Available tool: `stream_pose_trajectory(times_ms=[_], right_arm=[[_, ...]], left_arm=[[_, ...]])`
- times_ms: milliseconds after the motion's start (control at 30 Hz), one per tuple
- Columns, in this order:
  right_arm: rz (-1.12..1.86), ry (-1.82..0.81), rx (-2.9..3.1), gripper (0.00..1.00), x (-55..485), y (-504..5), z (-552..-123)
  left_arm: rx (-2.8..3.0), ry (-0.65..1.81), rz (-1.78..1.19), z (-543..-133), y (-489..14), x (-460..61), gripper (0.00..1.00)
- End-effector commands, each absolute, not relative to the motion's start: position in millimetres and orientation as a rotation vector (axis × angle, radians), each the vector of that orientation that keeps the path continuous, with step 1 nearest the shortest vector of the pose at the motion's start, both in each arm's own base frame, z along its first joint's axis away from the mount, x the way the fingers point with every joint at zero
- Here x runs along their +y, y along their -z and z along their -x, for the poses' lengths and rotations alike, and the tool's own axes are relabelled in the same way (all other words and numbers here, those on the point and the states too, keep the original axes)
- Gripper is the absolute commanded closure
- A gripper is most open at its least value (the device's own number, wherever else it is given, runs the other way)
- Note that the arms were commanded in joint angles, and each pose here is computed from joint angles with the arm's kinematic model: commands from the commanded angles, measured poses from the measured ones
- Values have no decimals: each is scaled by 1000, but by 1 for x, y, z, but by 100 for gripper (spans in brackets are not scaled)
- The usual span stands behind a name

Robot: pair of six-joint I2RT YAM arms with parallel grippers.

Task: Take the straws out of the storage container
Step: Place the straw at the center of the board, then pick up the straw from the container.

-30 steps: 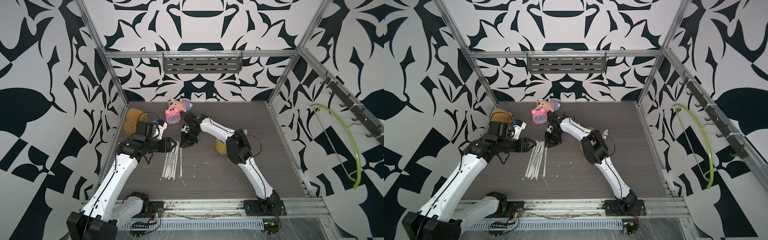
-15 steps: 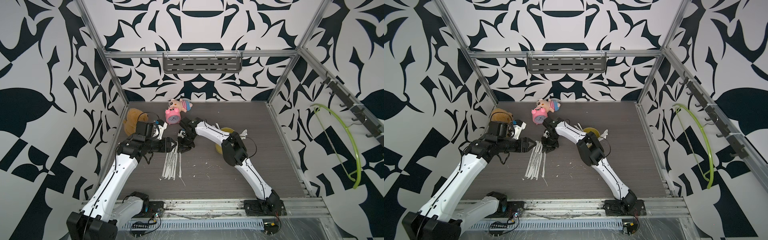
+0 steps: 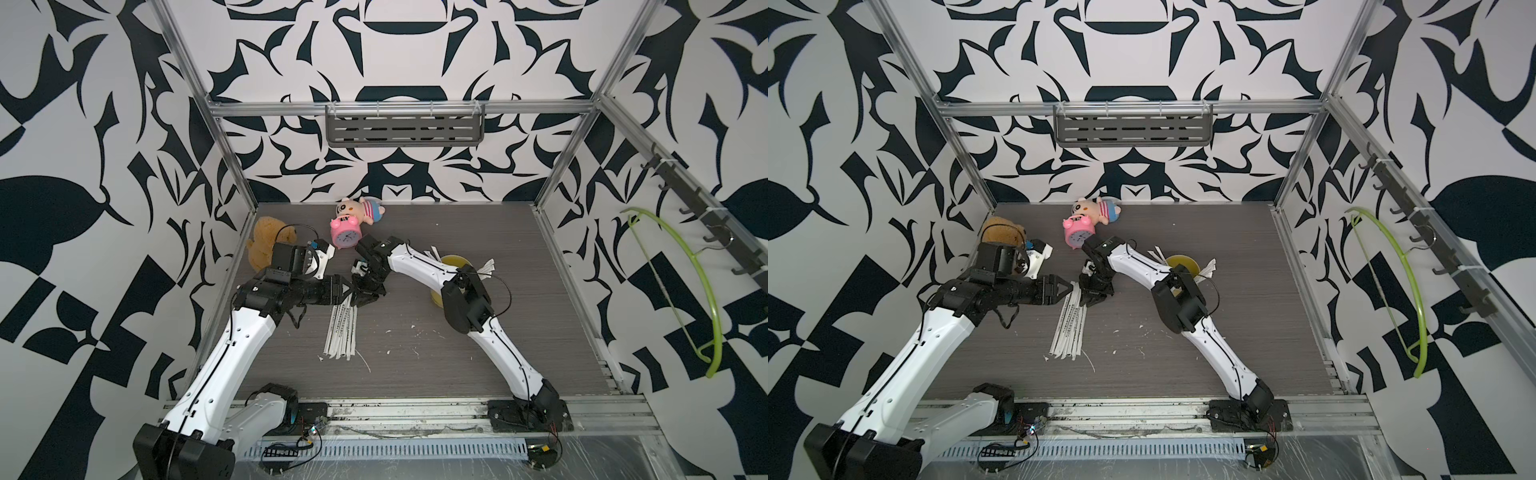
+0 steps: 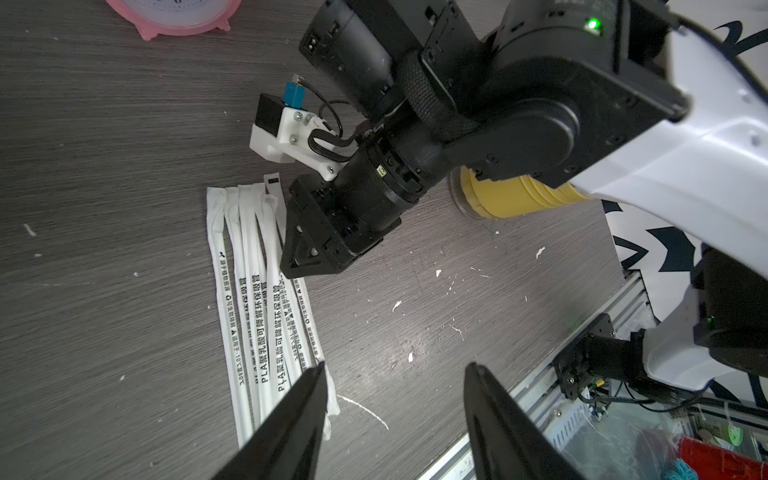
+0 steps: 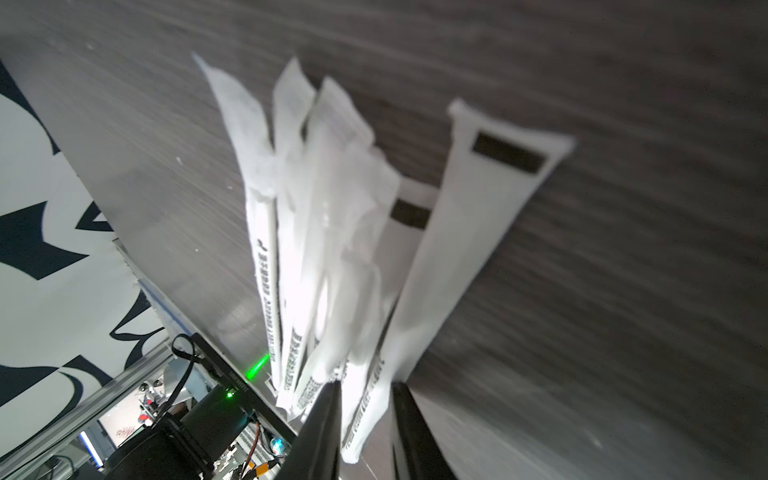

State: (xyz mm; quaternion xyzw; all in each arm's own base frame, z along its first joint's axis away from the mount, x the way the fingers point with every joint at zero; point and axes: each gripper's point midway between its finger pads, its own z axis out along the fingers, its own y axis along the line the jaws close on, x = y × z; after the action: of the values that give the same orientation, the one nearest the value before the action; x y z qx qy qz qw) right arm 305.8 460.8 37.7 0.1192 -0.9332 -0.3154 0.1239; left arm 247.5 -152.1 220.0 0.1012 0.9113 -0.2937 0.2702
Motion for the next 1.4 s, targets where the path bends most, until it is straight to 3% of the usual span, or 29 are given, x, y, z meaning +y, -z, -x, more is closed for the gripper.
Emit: stream_pose_trajectory(times_ms=[0, 200, 633, 833, 1200, 1367], right_arm=[[-381, 1126, -2681, 75, 479, -92, -305], [-386, 1138, -2707, 75, 478, -103, -309], [-584, 1372, -2932, 76, 445, -255, -330], [-654, 1421, -3169, 81, 396, -329, -346], [-441, 1160, -3664, 83, 261, -385, -354], [-255, 1067, -3791, 84, 207, -382, -355]], left_arm=[[2431, 792, -280, -249, -225, -152, 41], [2429, 801, -276, -249, -227, -152, 41], [2201, 811, -343, -250, -279, -155, 47], [2043, 935, -312, -258, -314, -171, 55], [2049, 1030, -245, -275, -343, -294, 50], [2181, 920, -222, -295, -307, -346, 48]])
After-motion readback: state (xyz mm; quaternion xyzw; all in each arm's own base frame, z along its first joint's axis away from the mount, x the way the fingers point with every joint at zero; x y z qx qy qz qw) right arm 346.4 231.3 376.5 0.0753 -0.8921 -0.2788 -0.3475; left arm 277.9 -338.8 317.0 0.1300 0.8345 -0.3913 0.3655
